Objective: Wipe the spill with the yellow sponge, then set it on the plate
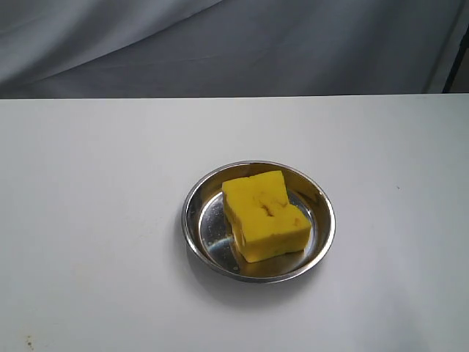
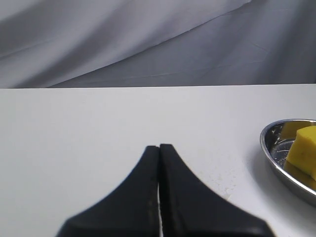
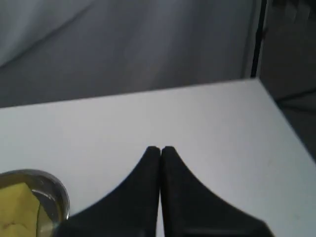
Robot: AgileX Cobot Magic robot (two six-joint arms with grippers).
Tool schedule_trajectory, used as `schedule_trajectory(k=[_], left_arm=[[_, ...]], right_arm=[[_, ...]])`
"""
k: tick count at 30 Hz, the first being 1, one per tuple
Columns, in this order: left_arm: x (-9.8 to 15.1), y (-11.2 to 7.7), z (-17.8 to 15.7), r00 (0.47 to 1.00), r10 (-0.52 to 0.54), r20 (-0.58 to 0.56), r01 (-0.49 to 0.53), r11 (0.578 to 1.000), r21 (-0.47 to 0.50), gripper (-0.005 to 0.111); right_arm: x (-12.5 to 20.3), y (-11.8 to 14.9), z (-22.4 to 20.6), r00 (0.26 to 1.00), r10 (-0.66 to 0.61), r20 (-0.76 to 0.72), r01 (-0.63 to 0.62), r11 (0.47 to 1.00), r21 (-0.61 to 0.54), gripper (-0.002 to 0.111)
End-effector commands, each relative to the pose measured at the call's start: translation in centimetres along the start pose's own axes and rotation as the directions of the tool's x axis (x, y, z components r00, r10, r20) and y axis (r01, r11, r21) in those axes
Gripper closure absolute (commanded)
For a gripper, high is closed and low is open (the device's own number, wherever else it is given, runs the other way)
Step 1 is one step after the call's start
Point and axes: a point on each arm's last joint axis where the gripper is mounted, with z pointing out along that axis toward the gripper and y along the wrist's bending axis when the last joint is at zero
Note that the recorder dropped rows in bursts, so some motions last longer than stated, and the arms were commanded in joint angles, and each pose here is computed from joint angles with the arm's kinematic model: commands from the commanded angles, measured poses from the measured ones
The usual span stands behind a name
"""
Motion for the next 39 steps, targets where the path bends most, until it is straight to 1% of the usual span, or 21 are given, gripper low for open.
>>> schedule_trajectory(k=[1,7,11,13,16,18,21,22,25,29,33,34,36,39], left_arm=[[0.1,0.0,0.0,1.000,-0.008,0.001,0.008,1.000,0.005,0.107],[0.1,0.0,0.0,1.000,-0.008,0.001,0.008,1.000,0.005,0.107],[0.1,0.0,0.0,1.000,-0.008,0.001,0.008,1.000,0.005,0.107],[0.1,0.0,0.0,1.000,-0.008,0.001,0.008,1.000,0.005,0.107],[0.1,0.0,0.0,1.000,-0.008,0.001,0.008,1.000,0.005,0.107],[0.1,0.0,0.0,1.000,-0.008,0.001,0.008,1.000,0.005,0.107],[0.1,0.0,0.0,1.000,-0.008,0.001,0.008,1.000,0.005,0.107],[0.1,0.0,0.0,1.000,-0.008,0.001,0.008,1.000,0.005,0.107],[0.1,0.0,0.0,1.000,-0.008,0.001,0.008,1.000,0.005,0.107],[0.1,0.0,0.0,1.000,-0.008,0.001,0.008,1.000,0.005,0.107],[0.1,0.0,0.0,1.000,-0.008,0.001,0.008,1.000,0.005,0.107],[0.1,0.0,0.0,1.000,-0.008,0.001,0.008,1.000,0.005,0.107],[0.1,0.0,0.0,1.000,-0.008,0.001,0.008,1.000,0.005,0.107],[0.1,0.0,0.0,1.000,-0.008,0.001,0.008,1.000,0.005,0.107]], right_arm=[[0.8,0.2,-5.0,0.992,-0.064,0.111,0.064,0.998,0.004,0.108],[1.4,0.3,-9.3,0.950,-0.068,0.306,0.071,0.997,0.002,0.108],[1.8,0.3,-10.3,0.936,-0.078,0.343,0.080,0.997,0.009,0.108],[2.0,0.3,-10.4,0.941,-0.079,0.329,0.081,0.997,0.008,0.108],[1.8,0.4,-10.5,0.931,-0.075,0.358,0.078,0.997,0.007,0.108],[1.4,0.4,-10.7,0.910,-0.074,0.409,0.076,0.997,0.011,0.108],[1.1,0.2,-10.2,0.852,-0.070,0.519,0.068,0.997,0.022,0.108],[1.3,0.1,-9.7,0.831,-0.069,0.552,0.065,0.998,0.027,0.108],[2.7,-0.2,-8.0,0.803,-0.067,0.592,0.056,0.998,0.036,0.108],[6.1,-0.6,-5.2,0.831,-0.071,0.551,0.054,0.997,0.047,0.108],[10.0,-1.0,-2.9,0.899,-0.021,0.438,0.012,1.000,0.025,0.108],[10.1,-1.0,-2.8,0.899,0.001,0.437,-0.007,1.000,0.011,0.108],[11.1,-0.9,-2.4,0.947,0.013,0.321,-0.013,1.000,-0.004,0.108],[11.6,-0.8,-2.3,0.962,0.009,0.271,-0.008,1.000,-0.007,0.108]])
